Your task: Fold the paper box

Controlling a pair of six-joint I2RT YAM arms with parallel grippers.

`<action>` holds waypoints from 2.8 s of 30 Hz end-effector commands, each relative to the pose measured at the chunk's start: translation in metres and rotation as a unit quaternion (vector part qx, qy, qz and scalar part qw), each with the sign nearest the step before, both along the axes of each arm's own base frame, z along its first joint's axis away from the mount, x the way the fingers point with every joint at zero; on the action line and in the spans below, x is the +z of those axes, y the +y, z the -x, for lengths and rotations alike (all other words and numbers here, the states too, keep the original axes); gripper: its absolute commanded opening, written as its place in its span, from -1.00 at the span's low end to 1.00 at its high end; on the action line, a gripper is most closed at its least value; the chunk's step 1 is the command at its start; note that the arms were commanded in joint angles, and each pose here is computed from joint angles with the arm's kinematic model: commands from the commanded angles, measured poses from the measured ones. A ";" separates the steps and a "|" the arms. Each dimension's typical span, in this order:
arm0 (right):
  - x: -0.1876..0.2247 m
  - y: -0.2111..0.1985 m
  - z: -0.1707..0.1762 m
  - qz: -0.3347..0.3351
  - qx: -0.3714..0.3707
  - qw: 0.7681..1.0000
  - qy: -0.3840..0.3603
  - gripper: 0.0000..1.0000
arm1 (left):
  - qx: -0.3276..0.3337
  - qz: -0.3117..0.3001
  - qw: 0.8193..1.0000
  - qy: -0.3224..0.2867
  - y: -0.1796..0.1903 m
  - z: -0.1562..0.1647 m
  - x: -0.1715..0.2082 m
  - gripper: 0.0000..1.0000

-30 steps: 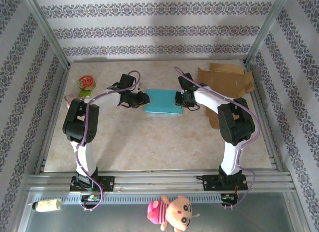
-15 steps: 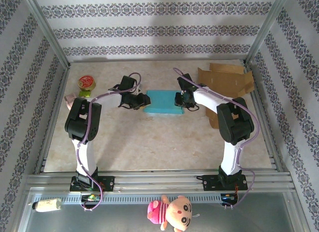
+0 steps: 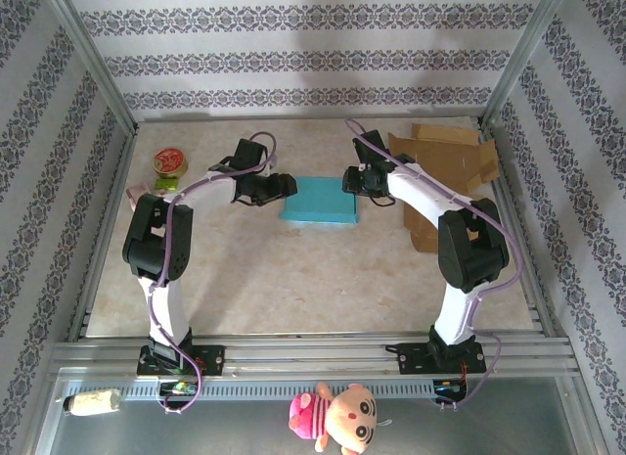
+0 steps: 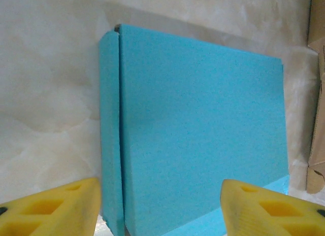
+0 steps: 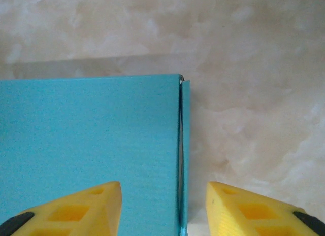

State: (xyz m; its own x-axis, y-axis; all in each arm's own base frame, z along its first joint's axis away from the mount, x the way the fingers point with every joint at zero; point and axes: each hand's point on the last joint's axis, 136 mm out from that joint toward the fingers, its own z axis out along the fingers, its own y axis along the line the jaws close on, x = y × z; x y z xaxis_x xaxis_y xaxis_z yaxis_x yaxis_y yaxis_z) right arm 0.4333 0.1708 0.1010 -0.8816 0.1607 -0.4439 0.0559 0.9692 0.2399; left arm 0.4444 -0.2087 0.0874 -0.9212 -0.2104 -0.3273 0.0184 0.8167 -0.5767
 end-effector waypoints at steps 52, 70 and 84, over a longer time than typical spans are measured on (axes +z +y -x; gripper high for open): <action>-0.091 0.027 0.025 -0.291 0.081 0.951 0.075 -0.81 | 0.028 0.145 0.989 0.002 0.039 0.013 -0.020 0.65; -0.109 0.011 0.009 -0.295 0.032 0.951 0.084 -0.81 | 0.026 0.261 0.965 -0.022 0.002 -0.003 -0.020 0.65; -0.100 0.016 0.008 -0.297 0.034 0.951 0.080 -0.69 | 0.030 0.326 0.943 -0.054 -0.021 -0.006 0.010 -0.04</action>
State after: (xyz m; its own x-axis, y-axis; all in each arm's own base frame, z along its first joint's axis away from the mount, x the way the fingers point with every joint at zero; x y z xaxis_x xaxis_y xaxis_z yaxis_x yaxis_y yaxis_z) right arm 0.4347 0.1980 0.0372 -0.9406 0.2504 -0.2295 -0.0331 0.6050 0.7955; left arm 0.4480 -0.2204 0.0720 -0.8798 -0.4494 -0.1546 -0.0054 0.3349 -0.9422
